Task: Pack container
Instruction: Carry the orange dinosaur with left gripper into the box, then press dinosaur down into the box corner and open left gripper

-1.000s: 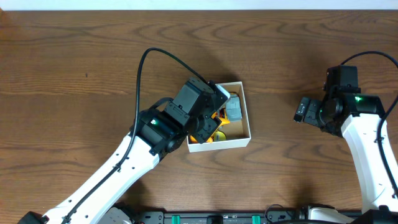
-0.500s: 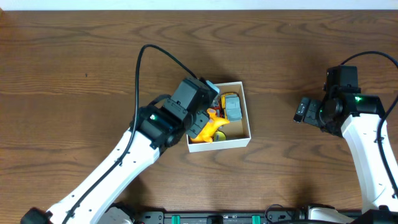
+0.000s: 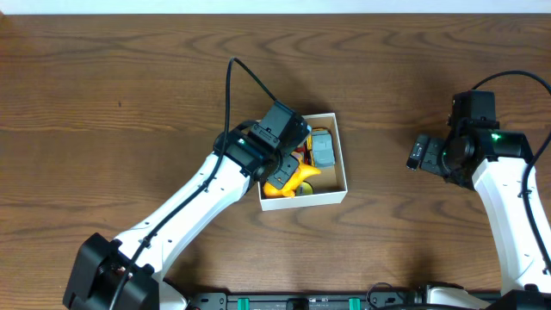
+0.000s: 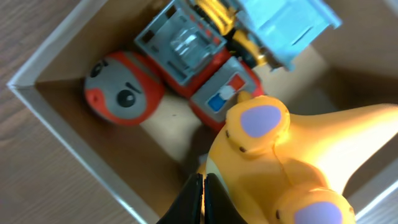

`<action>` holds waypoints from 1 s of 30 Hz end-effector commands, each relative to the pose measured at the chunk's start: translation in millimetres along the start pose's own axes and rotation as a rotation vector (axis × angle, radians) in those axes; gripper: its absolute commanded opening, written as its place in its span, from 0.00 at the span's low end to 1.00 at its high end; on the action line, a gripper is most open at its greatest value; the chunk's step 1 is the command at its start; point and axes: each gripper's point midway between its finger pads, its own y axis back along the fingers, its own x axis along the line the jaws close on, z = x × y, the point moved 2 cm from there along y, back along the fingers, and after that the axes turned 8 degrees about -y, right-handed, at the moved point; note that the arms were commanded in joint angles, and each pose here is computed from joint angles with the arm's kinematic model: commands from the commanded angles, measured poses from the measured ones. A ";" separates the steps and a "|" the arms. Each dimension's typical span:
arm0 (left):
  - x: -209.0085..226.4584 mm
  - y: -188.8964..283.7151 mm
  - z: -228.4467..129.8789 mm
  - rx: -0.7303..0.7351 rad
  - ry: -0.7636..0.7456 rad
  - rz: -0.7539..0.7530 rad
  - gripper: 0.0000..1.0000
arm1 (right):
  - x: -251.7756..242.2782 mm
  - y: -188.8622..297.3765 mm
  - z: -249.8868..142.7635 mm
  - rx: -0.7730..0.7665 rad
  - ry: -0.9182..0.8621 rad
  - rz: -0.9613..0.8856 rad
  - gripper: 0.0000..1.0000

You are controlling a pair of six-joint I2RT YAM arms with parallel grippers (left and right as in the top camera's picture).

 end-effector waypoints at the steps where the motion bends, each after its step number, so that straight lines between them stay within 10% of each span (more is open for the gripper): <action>1: -23.2 3.2 6.6 -0.023 0.009 -0.094 0.06 | -4.3 -1.0 1.6 -0.005 0.002 -0.015 0.99; 30: -65.2 -7.2 11.4 -0.017 -0.078 -0.139 0.06 | -4.3 -1.0 1.6 -0.004 0.002 -0.015 0.99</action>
